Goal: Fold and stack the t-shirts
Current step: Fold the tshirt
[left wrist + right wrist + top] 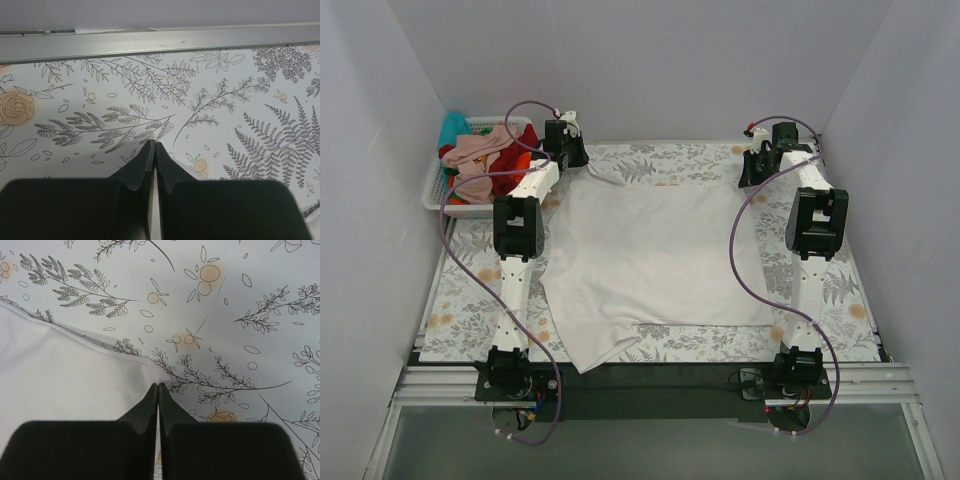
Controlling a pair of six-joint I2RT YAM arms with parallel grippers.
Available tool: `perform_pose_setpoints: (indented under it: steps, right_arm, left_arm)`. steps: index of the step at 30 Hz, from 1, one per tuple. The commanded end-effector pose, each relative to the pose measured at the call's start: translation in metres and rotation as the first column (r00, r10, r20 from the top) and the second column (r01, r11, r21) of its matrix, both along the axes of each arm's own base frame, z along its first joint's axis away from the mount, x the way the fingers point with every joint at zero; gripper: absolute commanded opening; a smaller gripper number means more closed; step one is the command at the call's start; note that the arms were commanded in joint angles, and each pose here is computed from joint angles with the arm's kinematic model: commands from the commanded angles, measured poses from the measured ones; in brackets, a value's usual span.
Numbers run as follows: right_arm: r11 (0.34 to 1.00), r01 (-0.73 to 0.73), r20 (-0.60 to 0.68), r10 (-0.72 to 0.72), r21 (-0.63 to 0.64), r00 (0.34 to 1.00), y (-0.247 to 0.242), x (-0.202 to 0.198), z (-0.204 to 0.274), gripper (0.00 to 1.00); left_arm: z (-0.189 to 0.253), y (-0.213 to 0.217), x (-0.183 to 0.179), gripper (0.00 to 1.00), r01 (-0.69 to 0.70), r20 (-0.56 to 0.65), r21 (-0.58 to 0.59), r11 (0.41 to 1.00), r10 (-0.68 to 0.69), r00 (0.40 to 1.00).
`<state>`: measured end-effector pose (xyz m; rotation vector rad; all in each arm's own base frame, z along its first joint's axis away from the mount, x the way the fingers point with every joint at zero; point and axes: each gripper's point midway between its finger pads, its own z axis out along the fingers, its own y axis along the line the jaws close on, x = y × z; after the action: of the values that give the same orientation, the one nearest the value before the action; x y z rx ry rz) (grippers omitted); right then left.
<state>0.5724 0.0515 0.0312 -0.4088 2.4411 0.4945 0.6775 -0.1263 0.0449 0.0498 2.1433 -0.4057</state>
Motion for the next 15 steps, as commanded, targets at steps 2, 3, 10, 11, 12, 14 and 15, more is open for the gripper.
perform_pose_setpoints:
  steps: [2, 3, 10, 11, 12, 14, 15]
  right_arm:
    - [0.999, -0.024, 0.063, 0.022, 0.026, 0.998, 0.006, 0.008, 0.027, 0.01]
    - [0.999, -0.027, 0.073, 0.025, 0.027, 0.997, 0.007, 0.007, 0.032, 0.01]
    - [0.999, -0.047, 0.122, 0.045, 0.016, 0.991, 0.007, 0.004, 0.059, 0.01]
    - [0.999, -0.052, 0.129, 0.05, 0.012, 0.99, 0.007, 0.003, 0.064, 0.01]
    - [0.999, -0.052, 0.133, 0.05, 0.009, 0.99, 0.007, 0.002, 0.065, 0.01]
    - [0.998, -0.059, 0.131, 0.057, 0.012, 0.99, 0.007, -0.003, 0.068, 0.01]
    - [0.998, -0.063, 0.134, 0.061, 0.012, 0.989, 0.008, -0.004, 0.07, 0.01]
  left_arm:
    - [0.058, -0.001, 0.01, 0.0, 0.002, 0.115, 0.004, 1.0, -0.002, 0.993]
    - [0.059, -0.001, 0.007, 0.0, 0.006, 0.11, 0.002, 1.0, -0.006, 0.994]
    - [0.104, -0.001, -0.024, 0.0, 0.029, 0.139, -0.01, 1.0, -0.027, 0.99]
    - [0.127, -0.001, -0.03, 0.0, 0.033, 0.168, -0.015, 0.999, -0.03, 0.985]
    - [0.132, -0.001, -0.035, 0.0, 0.033, 0.17, -0.02, 0.999, -0.029, 0.985]
    - [0.126, -0.002, -0.049, 0.0, 0.044, 0.141, -0.026, 0.999, -0.04, 0.989]
    - [0.138, -0.001, -0.055, 0.0, 0.047, 0.153, -0.029, 0.998, -0.042, 0.987]
